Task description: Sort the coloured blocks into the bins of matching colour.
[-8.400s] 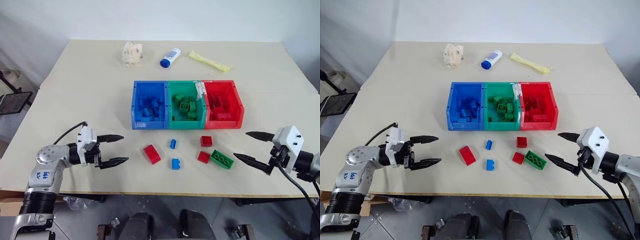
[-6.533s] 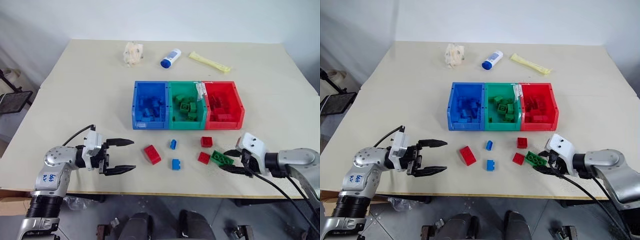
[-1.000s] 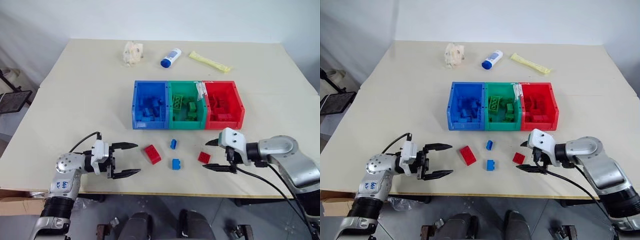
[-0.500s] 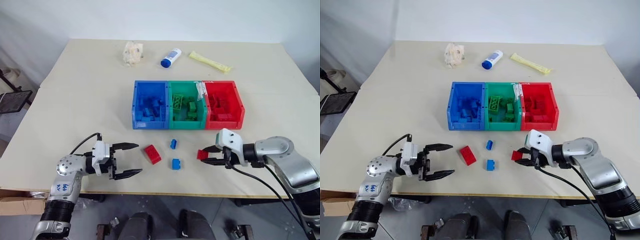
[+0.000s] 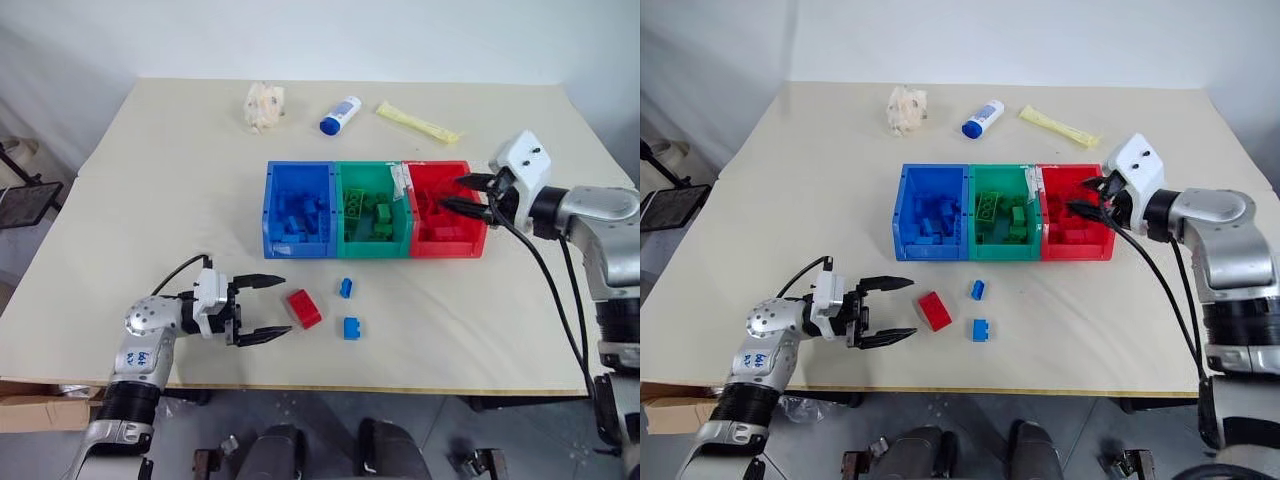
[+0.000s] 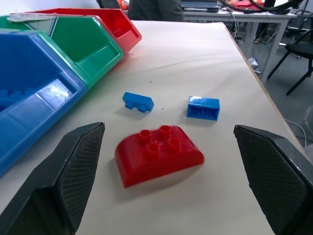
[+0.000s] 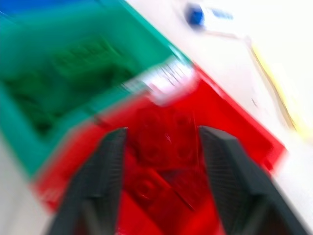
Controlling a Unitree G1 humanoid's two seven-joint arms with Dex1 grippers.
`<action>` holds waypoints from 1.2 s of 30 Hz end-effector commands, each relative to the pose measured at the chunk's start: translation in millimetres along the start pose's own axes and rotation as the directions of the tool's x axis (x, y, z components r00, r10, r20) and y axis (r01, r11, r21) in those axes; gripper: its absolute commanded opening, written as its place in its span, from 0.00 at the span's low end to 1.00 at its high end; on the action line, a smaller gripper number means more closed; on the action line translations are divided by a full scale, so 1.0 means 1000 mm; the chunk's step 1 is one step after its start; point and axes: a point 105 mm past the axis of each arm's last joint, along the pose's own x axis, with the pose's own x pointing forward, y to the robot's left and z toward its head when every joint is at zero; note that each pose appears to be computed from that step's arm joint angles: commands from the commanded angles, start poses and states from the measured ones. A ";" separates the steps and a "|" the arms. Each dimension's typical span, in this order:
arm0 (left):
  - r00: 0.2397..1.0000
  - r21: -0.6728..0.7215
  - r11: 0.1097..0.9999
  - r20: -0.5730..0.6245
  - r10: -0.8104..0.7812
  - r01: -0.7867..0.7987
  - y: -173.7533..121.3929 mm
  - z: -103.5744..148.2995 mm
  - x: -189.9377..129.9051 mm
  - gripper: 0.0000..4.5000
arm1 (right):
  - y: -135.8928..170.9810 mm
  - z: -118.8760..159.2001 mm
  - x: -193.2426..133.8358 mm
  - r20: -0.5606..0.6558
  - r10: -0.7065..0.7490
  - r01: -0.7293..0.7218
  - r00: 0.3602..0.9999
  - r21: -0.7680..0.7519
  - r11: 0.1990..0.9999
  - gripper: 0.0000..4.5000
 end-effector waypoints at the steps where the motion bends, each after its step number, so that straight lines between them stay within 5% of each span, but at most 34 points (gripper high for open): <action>1: 1.000 0.026 1.000 0.008 -0.011 0.011 0.002 0.003 0.001 1.00 | -0.004 0.011 0.002 0.039 -0.011 0.013 0.999 -0.045 0.999 0.86; 3: 1.000 0.033 0.999 0.008 -0.014 0.014 0.005 0.004 0.001 1.00 | -0.003 0.012 0.002 0.042 -0.009 0.011 0.999 -0.052 0.999 0.99; 13: 1.000 0.041 0.999 0.004 -0.022 0.022 0.006 0.003 -0.001 1.00 | 0.052 0.003 -0.038 0.048 0.312 -0.306 0.949 -0.100 0.947 0.99; 22: 1.000 0.037 0.999 -0.018 -0.019 0.020 0.005 0.002 -0.009 1.00 | 0.072 -0.047 -0.092 -0.181 0.426 -0.449 0.886 -0.108 0.887 0.99; 30: 0.992 0.019 1.000 -0.121 -0.021 0.024 -0.017 0.007 -0.017 1.00 | 0.078 -0.038 -0.099 -0.092 0.457 -0.464 0.884 -0.079 0.882 0.99; 36: 0.944 0.036 0.979 -0.261 0.201 -0.199 -0.021 0.014 -0.023 1.00 | 0.083 -0.035 -0.100 -0.046 0.511 -0.513 0.858 -0.057 0.856 0.99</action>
